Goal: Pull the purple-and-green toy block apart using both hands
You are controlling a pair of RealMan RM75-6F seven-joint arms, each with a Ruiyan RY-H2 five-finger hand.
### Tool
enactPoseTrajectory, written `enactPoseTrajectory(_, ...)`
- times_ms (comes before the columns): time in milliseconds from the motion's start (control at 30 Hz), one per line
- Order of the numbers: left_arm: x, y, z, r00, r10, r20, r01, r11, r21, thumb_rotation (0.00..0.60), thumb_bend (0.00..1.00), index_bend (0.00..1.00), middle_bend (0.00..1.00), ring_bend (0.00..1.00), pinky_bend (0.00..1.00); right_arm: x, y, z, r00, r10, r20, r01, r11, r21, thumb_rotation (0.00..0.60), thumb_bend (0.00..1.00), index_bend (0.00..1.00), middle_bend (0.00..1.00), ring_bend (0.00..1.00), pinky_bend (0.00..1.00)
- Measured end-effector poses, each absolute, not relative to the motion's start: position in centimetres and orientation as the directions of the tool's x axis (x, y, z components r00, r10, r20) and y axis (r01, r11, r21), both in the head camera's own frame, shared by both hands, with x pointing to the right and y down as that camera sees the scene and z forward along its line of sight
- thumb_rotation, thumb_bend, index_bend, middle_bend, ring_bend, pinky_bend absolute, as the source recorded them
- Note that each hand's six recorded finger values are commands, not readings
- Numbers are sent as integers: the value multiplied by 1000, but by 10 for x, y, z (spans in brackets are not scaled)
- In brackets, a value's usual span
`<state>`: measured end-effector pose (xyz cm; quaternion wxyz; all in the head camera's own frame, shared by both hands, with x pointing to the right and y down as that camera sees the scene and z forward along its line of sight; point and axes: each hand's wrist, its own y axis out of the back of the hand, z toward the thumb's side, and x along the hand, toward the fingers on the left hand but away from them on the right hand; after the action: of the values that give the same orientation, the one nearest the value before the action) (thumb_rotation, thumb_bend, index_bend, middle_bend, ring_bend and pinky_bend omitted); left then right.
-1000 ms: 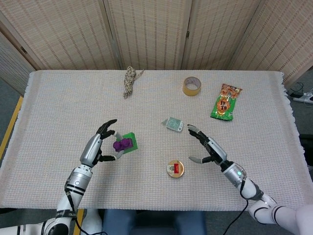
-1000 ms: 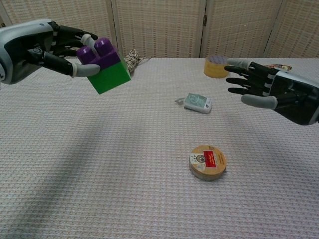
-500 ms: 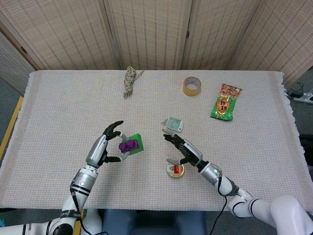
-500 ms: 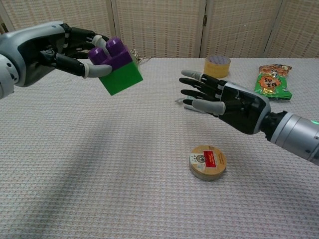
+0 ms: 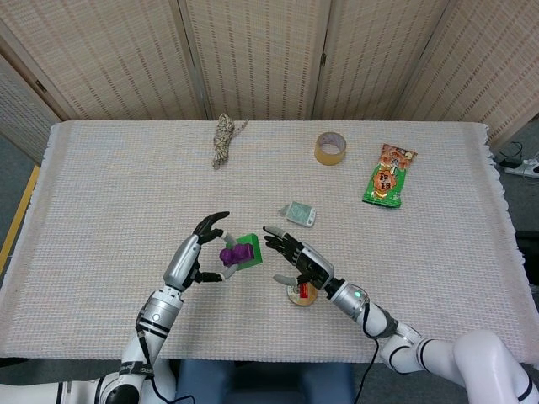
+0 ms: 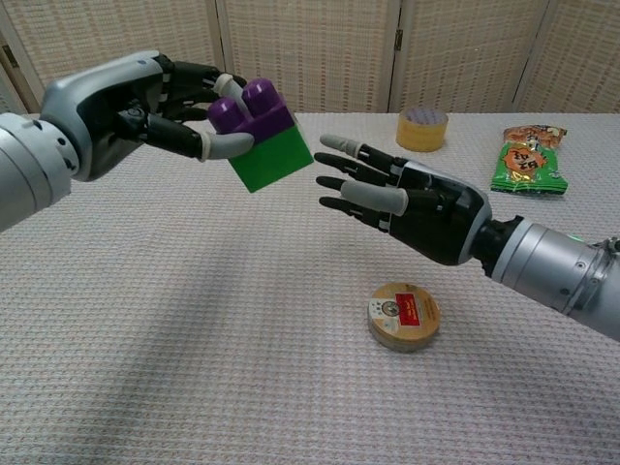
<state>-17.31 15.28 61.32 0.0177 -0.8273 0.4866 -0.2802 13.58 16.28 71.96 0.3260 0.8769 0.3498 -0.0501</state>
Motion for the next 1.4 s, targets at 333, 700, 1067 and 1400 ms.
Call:
enactPoseTrajectory(333, -161, 159, 615, 402, -803, 441, -803, -540, -252, 600, 580, 693, 142, 0, 0, 125, 163, 718, 762, 580, -288, 618, -516, 594, 600, 294, 139, 0, 35, 69)
enactPoseTrajectory(700, -149, 167, 618, 449, -773, 448, -787, -579, -211, 600, 581, 693, 149, 0, 0, 114, 166, 718, 777, 566, -275, 595, -519, 614, 600, 294, 373, 92, 101, 128)
enactPoseTrajectory(1067, -151, 160, 612, 436, -796, 420, -819, -544, -182, 600, 582, 693, 155, 0, 0, 117, 163, 717, 743, 601, -294, 639, -507, 578, 600, 294, 656, 213, 183, 194)
enactPoseTrajectory(1400, -163, 151, 603, 402, -835, 377, -837, -502, -220, 600, 582, 694, 160, 0, 0, 146, 170, 732, 694, 627, -354, 707, -498, 503, 600, 294, 706, 251, 195, 203)
